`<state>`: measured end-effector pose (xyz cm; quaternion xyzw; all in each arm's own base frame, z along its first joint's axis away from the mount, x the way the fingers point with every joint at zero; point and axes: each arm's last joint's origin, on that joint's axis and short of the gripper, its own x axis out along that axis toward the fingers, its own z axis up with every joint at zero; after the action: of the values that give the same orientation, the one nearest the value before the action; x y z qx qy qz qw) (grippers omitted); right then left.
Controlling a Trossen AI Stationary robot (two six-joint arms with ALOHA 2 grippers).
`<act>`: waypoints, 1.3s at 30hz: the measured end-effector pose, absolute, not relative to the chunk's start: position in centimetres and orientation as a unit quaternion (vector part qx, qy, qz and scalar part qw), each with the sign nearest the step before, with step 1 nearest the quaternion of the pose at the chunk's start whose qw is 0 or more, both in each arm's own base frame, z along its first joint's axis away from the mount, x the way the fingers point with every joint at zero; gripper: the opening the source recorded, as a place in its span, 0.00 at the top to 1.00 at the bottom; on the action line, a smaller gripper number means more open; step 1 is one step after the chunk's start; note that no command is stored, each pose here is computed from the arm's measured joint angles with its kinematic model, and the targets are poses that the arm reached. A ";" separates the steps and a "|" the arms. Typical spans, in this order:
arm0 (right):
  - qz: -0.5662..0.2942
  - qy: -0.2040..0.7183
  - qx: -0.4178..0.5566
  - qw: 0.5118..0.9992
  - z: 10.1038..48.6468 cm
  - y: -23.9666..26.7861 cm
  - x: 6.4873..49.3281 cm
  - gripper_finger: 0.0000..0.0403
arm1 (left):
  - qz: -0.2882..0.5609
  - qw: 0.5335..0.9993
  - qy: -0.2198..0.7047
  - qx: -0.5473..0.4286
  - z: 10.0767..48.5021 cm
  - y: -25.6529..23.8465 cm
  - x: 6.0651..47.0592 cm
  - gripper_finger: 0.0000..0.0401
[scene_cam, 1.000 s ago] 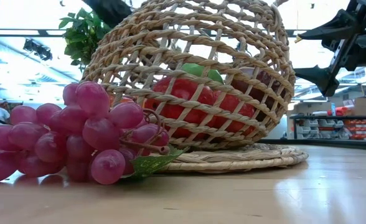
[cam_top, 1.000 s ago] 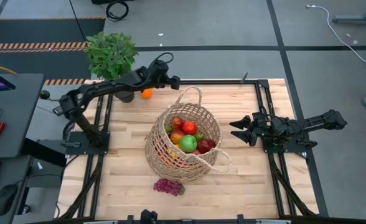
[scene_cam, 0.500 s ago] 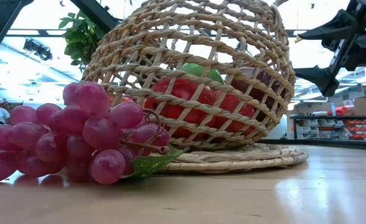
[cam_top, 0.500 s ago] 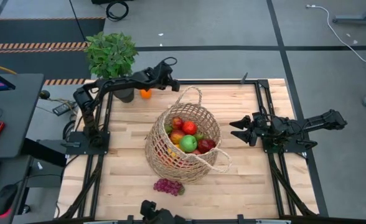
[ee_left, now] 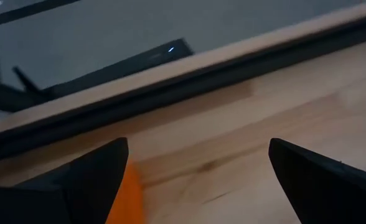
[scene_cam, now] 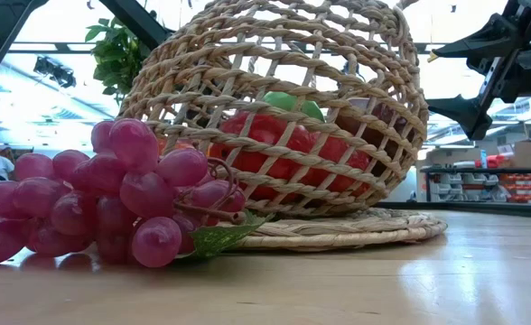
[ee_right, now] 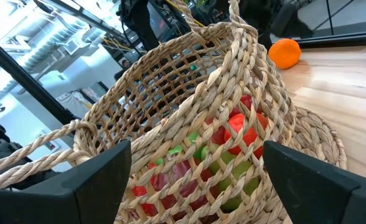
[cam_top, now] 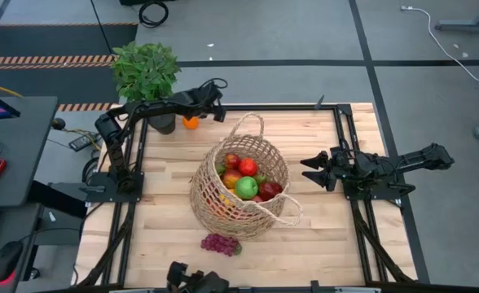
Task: Build produce basket
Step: Put the orange into the basket
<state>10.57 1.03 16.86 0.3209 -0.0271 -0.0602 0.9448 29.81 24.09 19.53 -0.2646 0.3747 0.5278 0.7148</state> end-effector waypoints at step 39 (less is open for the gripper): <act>-0.060 -0.027 0.321 0.945 16.9 1.0 10.6 0.09 | 0.369 0.639 0.674 -0.021 18.5 21.8 27.2 0.01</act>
<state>10.57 1.03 16.85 0.3208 -0.0268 -0.0602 0.9449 27.22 21.76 18.53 -0.0206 0.6744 0.3693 0.6391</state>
